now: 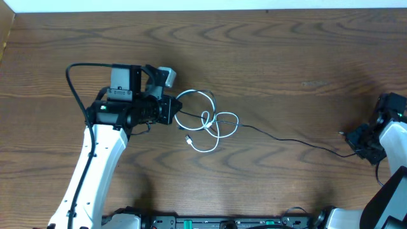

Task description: Untangle cables

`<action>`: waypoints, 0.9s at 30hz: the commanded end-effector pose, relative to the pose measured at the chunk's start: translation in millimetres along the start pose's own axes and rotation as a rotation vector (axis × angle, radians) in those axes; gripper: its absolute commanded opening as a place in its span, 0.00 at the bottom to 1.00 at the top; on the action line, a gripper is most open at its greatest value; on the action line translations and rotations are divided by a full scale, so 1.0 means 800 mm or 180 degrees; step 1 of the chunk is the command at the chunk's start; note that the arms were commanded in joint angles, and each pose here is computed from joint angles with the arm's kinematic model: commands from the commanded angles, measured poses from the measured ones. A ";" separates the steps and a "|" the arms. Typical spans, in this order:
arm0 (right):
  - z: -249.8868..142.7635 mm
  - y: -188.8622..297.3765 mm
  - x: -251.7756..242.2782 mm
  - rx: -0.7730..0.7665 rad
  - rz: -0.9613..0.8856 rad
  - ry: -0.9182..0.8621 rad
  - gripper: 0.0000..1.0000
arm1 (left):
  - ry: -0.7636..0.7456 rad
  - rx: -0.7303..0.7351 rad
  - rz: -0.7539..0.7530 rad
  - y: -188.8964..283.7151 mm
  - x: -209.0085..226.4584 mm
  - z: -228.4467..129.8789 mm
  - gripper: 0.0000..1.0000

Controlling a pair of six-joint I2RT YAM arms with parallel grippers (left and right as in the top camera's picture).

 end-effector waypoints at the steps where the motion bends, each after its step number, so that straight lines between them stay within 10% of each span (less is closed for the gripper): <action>1: 0.001 -0.001 -0.003 0.0017 0.0000 -0.0067 0.01 | 0.0026 -0.0078 -0.0027 0.007 -0.002 0.008 0.08; 3: -0.006 0.001 0.024 0.0155 0.0399 0.0124 0.02 | -0.0002 -0.0123 -0.0545 0.010 -0.035 0.011 0.08; 10: -0.069 0.086 0.159 0.0570 0.3015 0.1770 0.75 | -0.0403 -0.0153 -0.1529 0.019 -0.114 0.010 0.07; 27: -0.280 0.173 0.226 0.0917 0.4210 0.4253 0.83 | -0.0964 0.0283 -0.1005 -0.036 -0.152 -0.026 0.08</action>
Point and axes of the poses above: each gripper's point midway between its finger pads, its own y axis back along the fingers, its own x axis along the line the jaws close on, z = x × y, the point moved 1 cm from there along y, back along the fingers, and after that the axes turned 3 degrees about -y, right-handed, at the moved point
